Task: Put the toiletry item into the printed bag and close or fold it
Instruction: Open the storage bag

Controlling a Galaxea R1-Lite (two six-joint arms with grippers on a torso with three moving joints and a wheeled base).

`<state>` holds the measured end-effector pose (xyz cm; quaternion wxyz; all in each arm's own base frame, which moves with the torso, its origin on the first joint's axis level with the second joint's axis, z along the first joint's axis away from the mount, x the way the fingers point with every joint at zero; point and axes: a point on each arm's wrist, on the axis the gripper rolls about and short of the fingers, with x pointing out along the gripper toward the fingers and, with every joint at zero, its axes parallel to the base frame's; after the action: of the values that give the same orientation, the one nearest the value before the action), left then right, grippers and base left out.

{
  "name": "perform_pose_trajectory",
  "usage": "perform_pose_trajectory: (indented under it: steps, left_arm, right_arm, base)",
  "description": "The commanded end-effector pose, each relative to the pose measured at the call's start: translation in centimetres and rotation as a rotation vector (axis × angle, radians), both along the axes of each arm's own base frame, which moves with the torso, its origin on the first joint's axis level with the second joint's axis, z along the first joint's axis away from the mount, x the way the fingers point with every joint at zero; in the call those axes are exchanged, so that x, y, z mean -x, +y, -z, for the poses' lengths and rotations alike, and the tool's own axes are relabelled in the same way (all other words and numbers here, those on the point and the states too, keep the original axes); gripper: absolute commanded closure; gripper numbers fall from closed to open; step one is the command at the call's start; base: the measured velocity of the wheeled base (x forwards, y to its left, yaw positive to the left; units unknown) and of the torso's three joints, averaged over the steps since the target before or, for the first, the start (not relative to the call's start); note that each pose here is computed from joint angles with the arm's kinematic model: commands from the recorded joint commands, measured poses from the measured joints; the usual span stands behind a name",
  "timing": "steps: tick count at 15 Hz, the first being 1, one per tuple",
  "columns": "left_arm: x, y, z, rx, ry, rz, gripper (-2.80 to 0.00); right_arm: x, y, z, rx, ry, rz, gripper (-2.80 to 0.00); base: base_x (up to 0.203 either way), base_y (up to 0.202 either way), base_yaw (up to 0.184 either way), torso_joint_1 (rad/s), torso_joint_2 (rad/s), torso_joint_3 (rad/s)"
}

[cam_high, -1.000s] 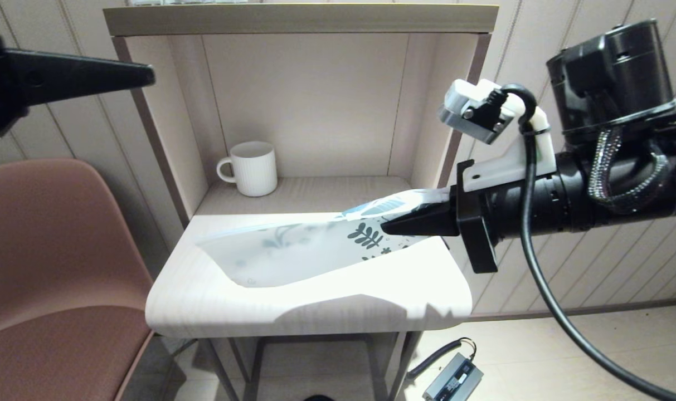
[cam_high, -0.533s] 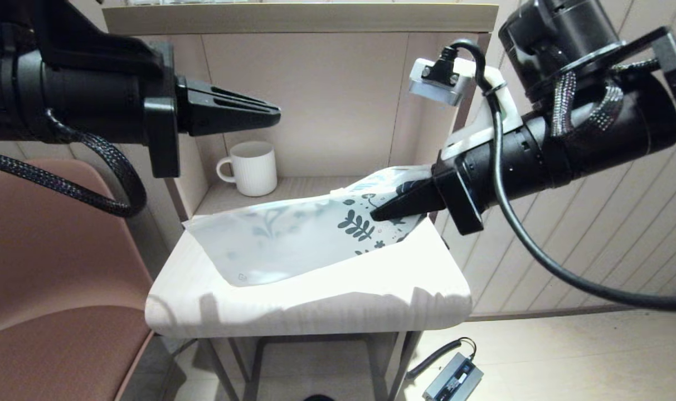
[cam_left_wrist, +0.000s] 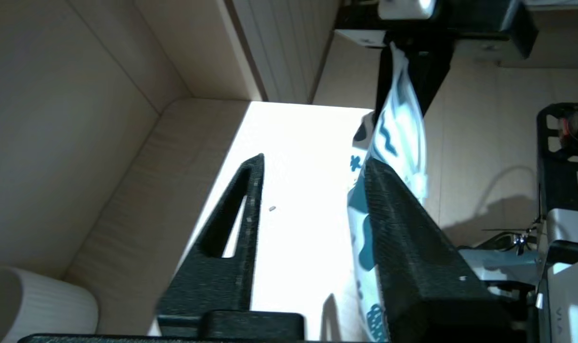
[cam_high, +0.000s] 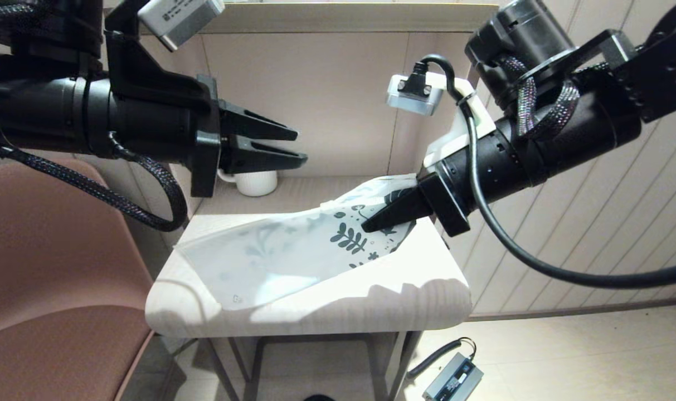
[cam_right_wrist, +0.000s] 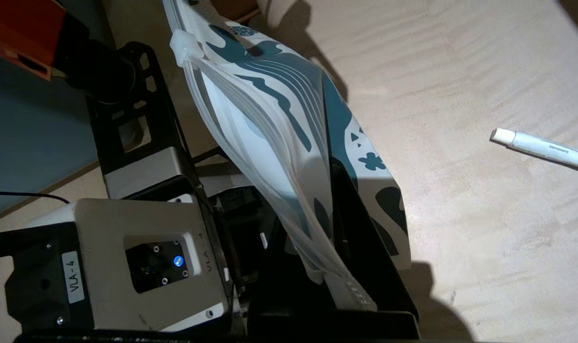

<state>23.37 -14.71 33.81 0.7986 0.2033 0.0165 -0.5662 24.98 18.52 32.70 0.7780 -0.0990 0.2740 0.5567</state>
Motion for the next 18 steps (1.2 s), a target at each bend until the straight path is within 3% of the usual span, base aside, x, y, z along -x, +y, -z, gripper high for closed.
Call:
perform_pose_trajectory:
  steps: [1,3,10,18]
  left_arm:
    - [-0.1,-0.7,-0.2,0.002,-0.006,0.023,-2.8]
    - [0.1,-0.6,-0.2,0.001,-0.002,0.031,-2.8]
    - [0.7,-0.4,2.3,-0.062,0.146,0.075,-2.8]
    - [-2.4,-3.1,3.8,-0.079,0.187,0.111,-2.8]
  right_arm:
    - [-1.1,0.6,0.9,0.013,0.005,0.001,0.0]
    - [-2.0,1.1,1.7,0.026,-0.003,0.02,0.0]
    - [-3.2,1.4,1.6,-0.003,-0.069,0.051,0.0]
    - [-3.2,1.4,1.6,-0.002,-0.07,0.05,0.0]
  base:
    - [0.0,0.0,0.0,0.0,0.0,0.0]
    - [0.0,0.0,0.0,0.0,0.0,0.0]
    - [0.0,0.0,0.0,0.0,0.0,0.0]
    - [0.0,0.0,0.0,0.0,0.0,0.0]
